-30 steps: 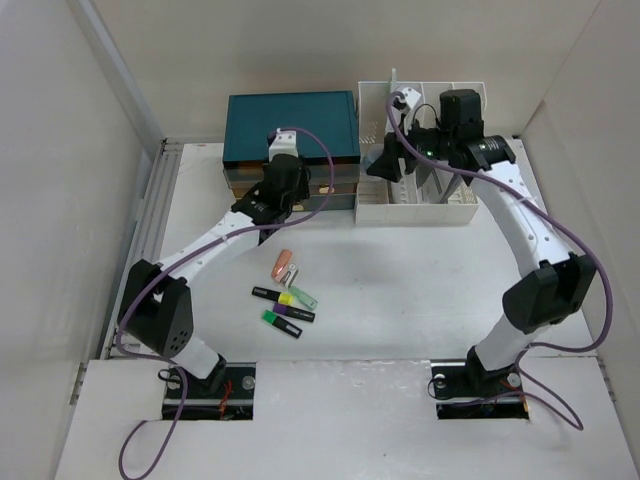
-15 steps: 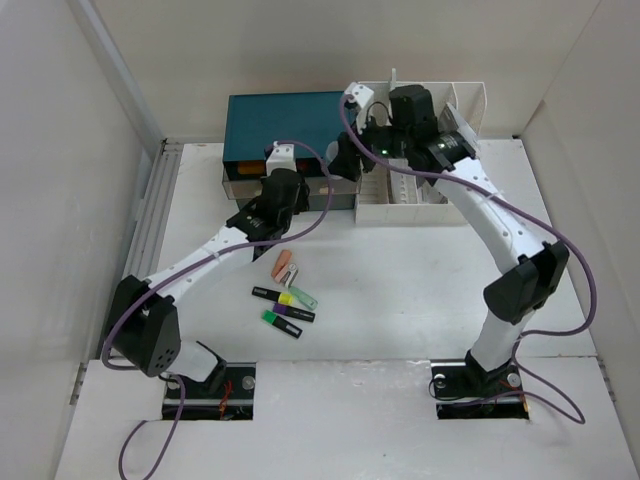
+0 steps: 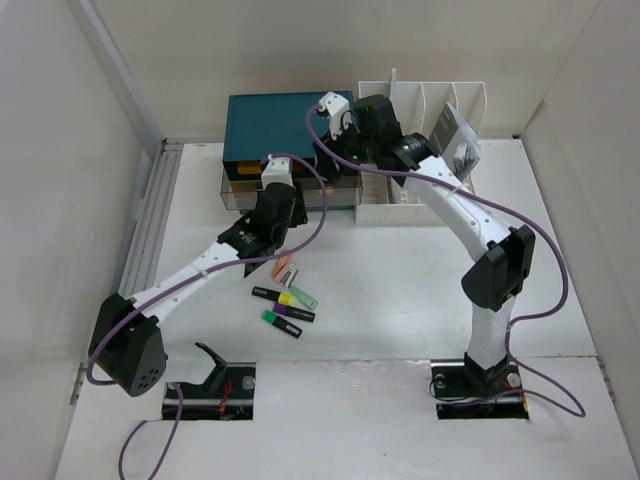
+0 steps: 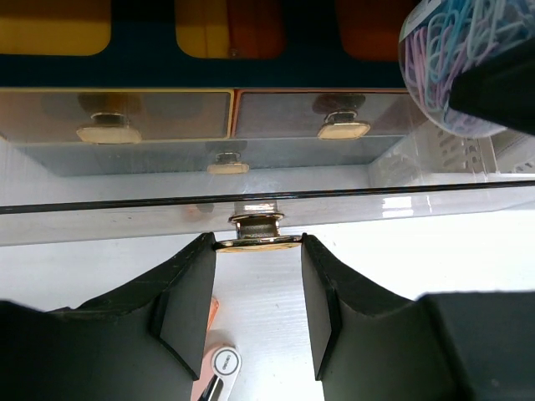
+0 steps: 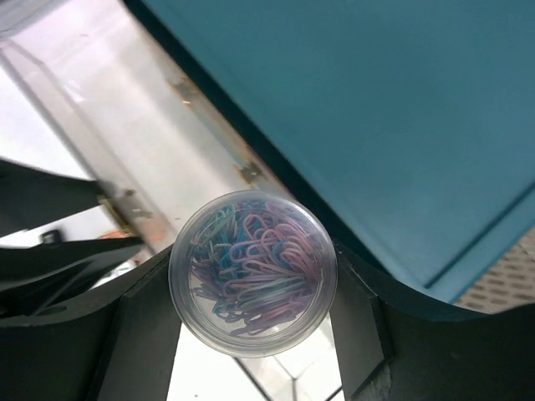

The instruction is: Organize the desk

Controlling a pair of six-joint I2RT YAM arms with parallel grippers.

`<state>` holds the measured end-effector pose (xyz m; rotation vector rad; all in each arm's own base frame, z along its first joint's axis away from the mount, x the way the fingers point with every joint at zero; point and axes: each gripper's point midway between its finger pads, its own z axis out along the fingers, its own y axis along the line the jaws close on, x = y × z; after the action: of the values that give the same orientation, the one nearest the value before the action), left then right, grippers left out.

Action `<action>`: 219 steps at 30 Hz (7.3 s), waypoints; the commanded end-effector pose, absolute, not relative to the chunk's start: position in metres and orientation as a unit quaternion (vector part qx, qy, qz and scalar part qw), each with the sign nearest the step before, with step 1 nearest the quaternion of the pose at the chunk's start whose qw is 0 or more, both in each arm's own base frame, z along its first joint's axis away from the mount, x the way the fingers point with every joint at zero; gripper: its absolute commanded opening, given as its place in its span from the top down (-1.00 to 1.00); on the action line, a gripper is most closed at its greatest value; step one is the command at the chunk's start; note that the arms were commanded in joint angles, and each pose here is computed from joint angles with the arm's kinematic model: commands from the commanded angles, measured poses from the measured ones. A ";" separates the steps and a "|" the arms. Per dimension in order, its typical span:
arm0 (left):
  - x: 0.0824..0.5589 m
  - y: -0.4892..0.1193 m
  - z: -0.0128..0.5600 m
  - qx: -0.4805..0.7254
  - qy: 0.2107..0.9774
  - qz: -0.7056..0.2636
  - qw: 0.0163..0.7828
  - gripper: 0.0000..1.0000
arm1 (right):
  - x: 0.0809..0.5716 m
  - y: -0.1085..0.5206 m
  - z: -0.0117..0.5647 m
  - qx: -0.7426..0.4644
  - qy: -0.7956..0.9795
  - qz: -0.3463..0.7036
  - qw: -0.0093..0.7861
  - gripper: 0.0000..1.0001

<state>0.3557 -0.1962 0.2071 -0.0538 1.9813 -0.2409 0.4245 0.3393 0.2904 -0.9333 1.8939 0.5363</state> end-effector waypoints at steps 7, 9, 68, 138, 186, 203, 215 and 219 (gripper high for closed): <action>0.345 -0.200 0.204 -0.028 0.840 -0.120 0.529 0.31 | 0.435 0.338 0.306 -0.364 0.771 0.189 0.487 0.77; 0.347 -0.199 0.205 -0.031 0.839 -0.116 0.531 0.31 | 0.434 0.337 0.303 -0.369 0.772 0.185 0.484 0.69; 0.359 -0.182 0.272 -0.026 0.810 -0.167 0.561 -0.99 | 0.338 0.247 0.307 -0.413 0.696 0.204 0.551 -1.00; 0.271 -0.044 0.297 -0.150 0.718 -0.064 0.677 -0.99 | 0.484 0.346 0.174 0.000 0.821 0.040 0.569 -0.12; 0.273 -0.043 0.295 -0.152 0.720 -0.058 0.675 -0.99 | 0.339 0.362 0.155 -0.241 0.828 0.189 0.470 -0.87; 0.270 -0.043 0.295 -0.147 0.718 -0.061 0.677 -0.99 | 0.242 0.421 0.126 -0.805 0.385 0.300 0.337 -0.19; 0.269 -0.042 0.297 -0.148 0.716 -0.063 0.680 -0.99 | 0.271 0.431 0.090 -0.843 0.366 0.251 0.304 -0.14; 0.267 -0.041 0.299 -0.149 0.713 -0.065 0.682 -0.99 | 0.277 0.436 0.076 -0.844 0.372 0.249 0.296 -0.14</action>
<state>0.2677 -0.0423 0.2886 -0.3324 1.6392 -0.1314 0.2768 0.4302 0.0750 -2.2175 1.0363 0.6567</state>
